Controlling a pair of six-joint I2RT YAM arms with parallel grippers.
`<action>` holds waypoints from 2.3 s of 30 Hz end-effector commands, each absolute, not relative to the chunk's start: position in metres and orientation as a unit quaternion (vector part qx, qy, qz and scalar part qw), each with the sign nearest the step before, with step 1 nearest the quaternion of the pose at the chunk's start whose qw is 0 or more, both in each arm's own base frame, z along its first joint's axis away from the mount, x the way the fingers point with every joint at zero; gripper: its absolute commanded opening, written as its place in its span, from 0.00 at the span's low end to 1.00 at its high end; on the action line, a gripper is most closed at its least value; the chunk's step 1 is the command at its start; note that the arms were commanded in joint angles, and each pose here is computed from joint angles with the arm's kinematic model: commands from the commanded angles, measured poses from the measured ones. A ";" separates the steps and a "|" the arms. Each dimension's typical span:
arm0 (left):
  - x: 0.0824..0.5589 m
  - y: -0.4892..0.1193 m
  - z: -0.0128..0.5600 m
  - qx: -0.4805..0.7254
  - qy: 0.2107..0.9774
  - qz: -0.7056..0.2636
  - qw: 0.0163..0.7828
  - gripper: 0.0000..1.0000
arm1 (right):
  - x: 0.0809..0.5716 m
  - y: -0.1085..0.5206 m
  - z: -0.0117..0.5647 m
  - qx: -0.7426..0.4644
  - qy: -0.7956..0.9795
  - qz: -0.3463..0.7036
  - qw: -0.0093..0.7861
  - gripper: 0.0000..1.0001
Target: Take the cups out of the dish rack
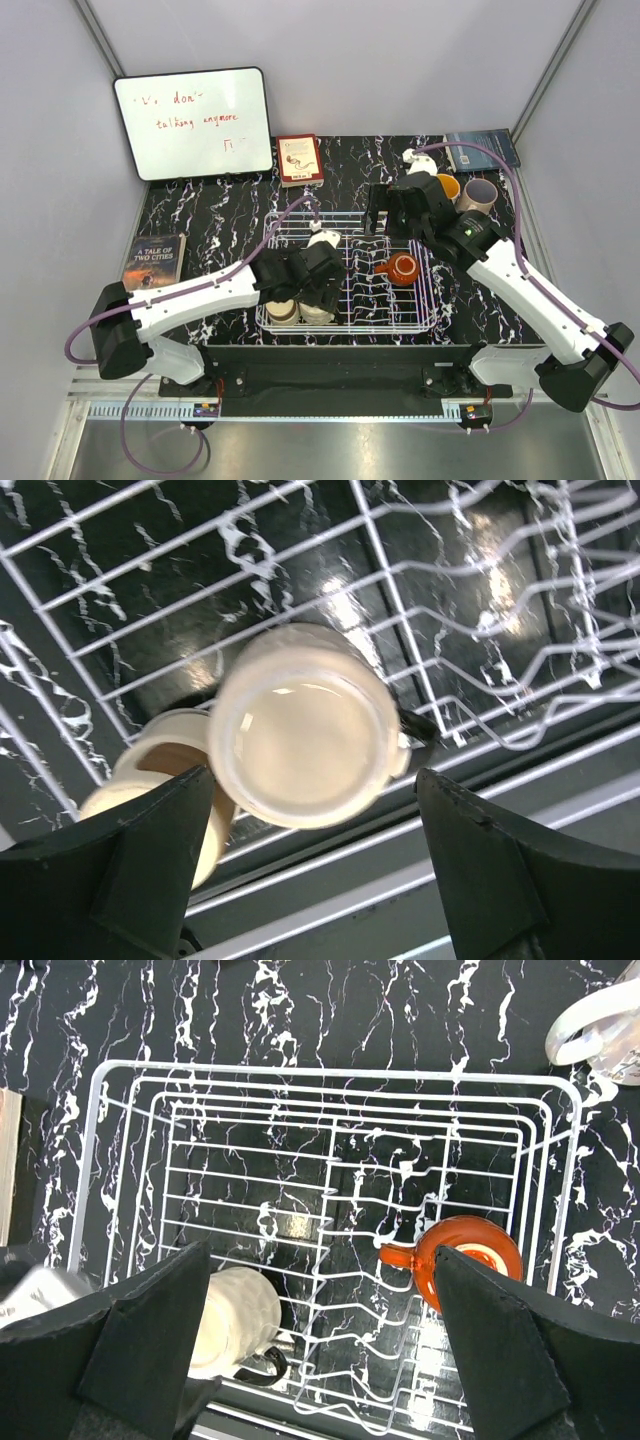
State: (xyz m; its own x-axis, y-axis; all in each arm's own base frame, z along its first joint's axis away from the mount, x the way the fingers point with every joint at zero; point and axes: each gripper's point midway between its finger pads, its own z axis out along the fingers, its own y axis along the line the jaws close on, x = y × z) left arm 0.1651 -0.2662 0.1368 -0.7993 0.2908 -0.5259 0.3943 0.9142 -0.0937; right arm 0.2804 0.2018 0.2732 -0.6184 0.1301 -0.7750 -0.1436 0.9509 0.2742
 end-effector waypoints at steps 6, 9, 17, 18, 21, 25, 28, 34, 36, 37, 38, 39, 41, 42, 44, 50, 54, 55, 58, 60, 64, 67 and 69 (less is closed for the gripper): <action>0.136 -0.275 0.135 0.196 0.943 -0.108 0.244 0.85 | 0.269 0.197 0.261 -0.014 0.891 0.155 0.427 1.00; 0.129 -0.273 0.128 0.197 0.946 -0.103 0.234 0.85 | 0.264 0.194 0.255 -0.014 0.892 0.155 0.424 1.00; 0.136 -0.268 0.108 0.174 0.955 -0.057 0.235 0.88 | 0.258 0.188 0.246 -0.014 0.895 0.149 0.419 1.00; 0.140 -0.269 0.107 0.172 0.954 -0.045 0.242 0.89 | 0.258 0.188 0.247 -0.014 0.895 0.150 0.420 1.00; 0.149 -0.275 0.104 0.172 0.953 -0.022 0.248 0.91 | 0.258 0.187 0.245 -0.016 0.896 0.146 0.419 1.00; 0.156 -0.284 0.104 0.178 0.951 -0.016 0.253 0.93 | 0.257 0.185 0.246 -0.017 0.895 0.143 0.422 1.00; 0.161 -0.290 0.099 0.185 0.950 -0.007 0.253 0.93 | 0.257 0.183 0.245 -0.018 0.895 0.140 0.424 1.00; 0.182 -0.286 0.103 0.164 0.948 -0.003 0.271 0.93 | 0.256 0.181 0.241 -0.017 0.896 0.137 0.421 1.00; 0.189 -0.283 0.107 0.152 0.949 -0.013 0.277 0.93 | 0.256 0.181 0.239 -0.018 0.898 0.134 0.420 1.00; 0.197 -0.278 0.108 0.137 0.950 -0.014 0.279 0.93 | 0.257 0.181 0.240 -0.018 0.897 0.134 0.421 1.00; 0.201 -0.275 0.109 0.129 0.951 -0.019 0.281 0.93 | 0.256 0.181 0.239 -0.017 0.897 0.133 0.420 1.00; 0.205 -0.274 0.111 0.125 0.951 -0.023 0.281 0.93 | 0.257 0.181 0.240 -0.015 0.897 0.134 0.421 1.00; 0.218 -0.267 0.113 0.104 0.952 -0.027 0.286 0.93 | 0.258 0.182 0.240 -0.016 0.897 0.134 0.420 1.00; 0.221 -0.266 0.115 0.102 0.952 -0.034 0.286 0.93 | 0.258 0.182 0.240 -0.017 0.897 0.134 0.421 1.00; 0.231 -0.264 0.118 0.089 0.952 -0.041 0.288 0.93 | 0.259 0.183 0.240 -0.017 0.897 0.134 0.421 1.00; 0.237 -0.269 0.137 0.082 0.948 -0.068 0.299 0.92 | 0.259 0.184 0.241 -0.015 0.898 0.136 0.419 1.00; 0.233 -0.272 0.156 0.055 0.943 -0.099 0.313 0.90 | 0.260 0.183 0.240 -0.013 0.898 0.132 0.420 1.00; 0.232 -0.275 0.161 0.054 0.941 -0.105 0.318 0.90 | 0.260 0.184 0.240 -0.013 0.898 0.133 0.420 1.00; 0.234 -0.283 0.178 0.035 0.933 -0.119 0.338 0.89 | 0.261 0.185 0.239 -0.013 0.898 0.133 0.419 1.00; 0.240 -0.288 0.182 0.016 0.931 -0.116 0.345 0.89 | 0.262 0.185 0.238 -0.013 0.899 0.131 0.419 1.00; 0.249 -0.281 0.174 -0.045 0.938 -0.063 0.338 0.88 | 0.263 0.186 0.239 -0.018 0.898 0.131 0.420 1.00; 0.256 -0.278 0.161 -0.088 0.943 -0.026 0.320 0.86 | 0.263 0.186 0.240 -0.023 0.898 0.130 0.420 1.00; 0.260 -0.278 0.151 -0.106 0.947 -0.008 0.304 0.85 | 0.263 0.185 0.239 -0.025 0.898 0.128 0.420 1.00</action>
